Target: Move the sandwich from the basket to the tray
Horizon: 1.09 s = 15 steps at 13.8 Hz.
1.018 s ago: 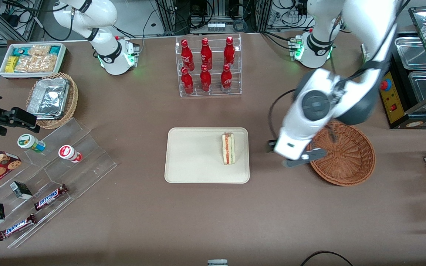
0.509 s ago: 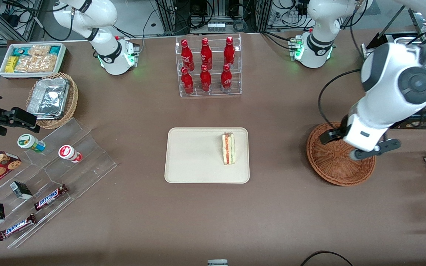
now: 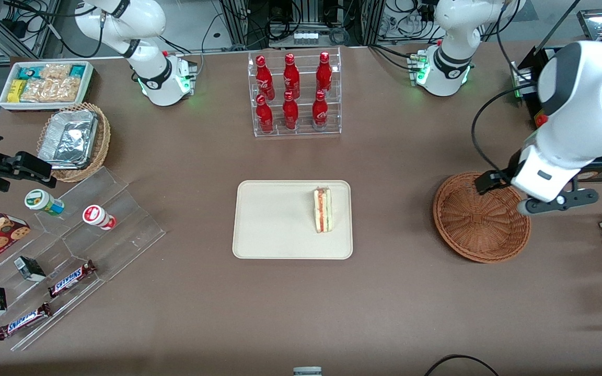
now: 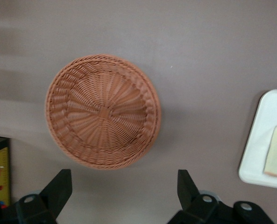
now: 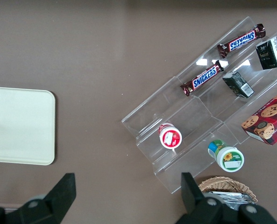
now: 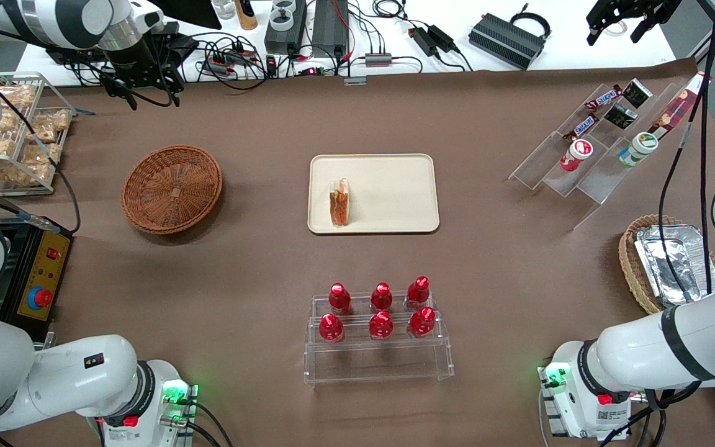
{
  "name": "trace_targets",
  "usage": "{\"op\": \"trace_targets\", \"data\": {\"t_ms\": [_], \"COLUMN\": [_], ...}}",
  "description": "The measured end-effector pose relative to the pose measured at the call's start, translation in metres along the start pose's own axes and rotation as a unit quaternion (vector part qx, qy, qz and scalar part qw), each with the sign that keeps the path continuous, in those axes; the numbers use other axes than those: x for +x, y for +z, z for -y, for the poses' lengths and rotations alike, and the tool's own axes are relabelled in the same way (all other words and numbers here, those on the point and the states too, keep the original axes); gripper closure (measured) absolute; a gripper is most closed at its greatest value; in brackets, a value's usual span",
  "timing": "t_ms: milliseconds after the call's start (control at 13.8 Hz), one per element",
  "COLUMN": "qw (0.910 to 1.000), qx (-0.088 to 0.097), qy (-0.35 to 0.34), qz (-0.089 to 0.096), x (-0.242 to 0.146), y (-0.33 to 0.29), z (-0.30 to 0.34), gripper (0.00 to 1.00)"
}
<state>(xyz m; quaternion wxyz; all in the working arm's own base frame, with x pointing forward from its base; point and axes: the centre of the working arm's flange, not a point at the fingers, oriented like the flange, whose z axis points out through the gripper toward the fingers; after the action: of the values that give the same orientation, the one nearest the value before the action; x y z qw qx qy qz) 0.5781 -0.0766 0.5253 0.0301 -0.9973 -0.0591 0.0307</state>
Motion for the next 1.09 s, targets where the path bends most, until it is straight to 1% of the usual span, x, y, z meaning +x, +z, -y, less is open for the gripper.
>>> {"op": "trace_targets", "data": {"t_ms": [73, 145, 218, 291, 436, 582, 655, 800, 873, 945, 1091], "qw": [1.0000, 0.9998, 0.9997, 0.9997, 0.9997, 0.9996, 0.9995, 0.9988, 0.9986, 0.9986, 0.9987], "qx": [-0.001, -0.008, -0.015, -0.018, -0.019, -0.018, -0.018, -0.022, -0.023, -0.022, -0.021], "qy": [0.004, 0.005, 0.004, 0.007, 0.011, 0.020, 0.027, 0.042, 0.044, 0.046, 0.047], "qz": [0.009, 0.017, 0.019, 0.017, 0.008, 0.009, 0.005, -0.014, -0.020, -0.017, -0.004], "x": [-0.004, -0.009, -0.012, -0.015, -0.021, -0.029, -0.033, -0.042, -0.047, -0.053, -0.058], "y": [-0.005, -0.011, -0.016, -0.023, -0.035, -0.046, -0.053, -0.073, -0.081, -0.086, -0.085], "z": [0.010, 0.020, 0.028, 0.034, 0.044, 0.054, 0.059, 0.068, 0.071, 0.072, 0.072], "gripper": [0.00, 0.00, 0.00, 0.00, 0.00, 0.00, 0.00, 0.00, 0.00, 0.00, 0.00]}}
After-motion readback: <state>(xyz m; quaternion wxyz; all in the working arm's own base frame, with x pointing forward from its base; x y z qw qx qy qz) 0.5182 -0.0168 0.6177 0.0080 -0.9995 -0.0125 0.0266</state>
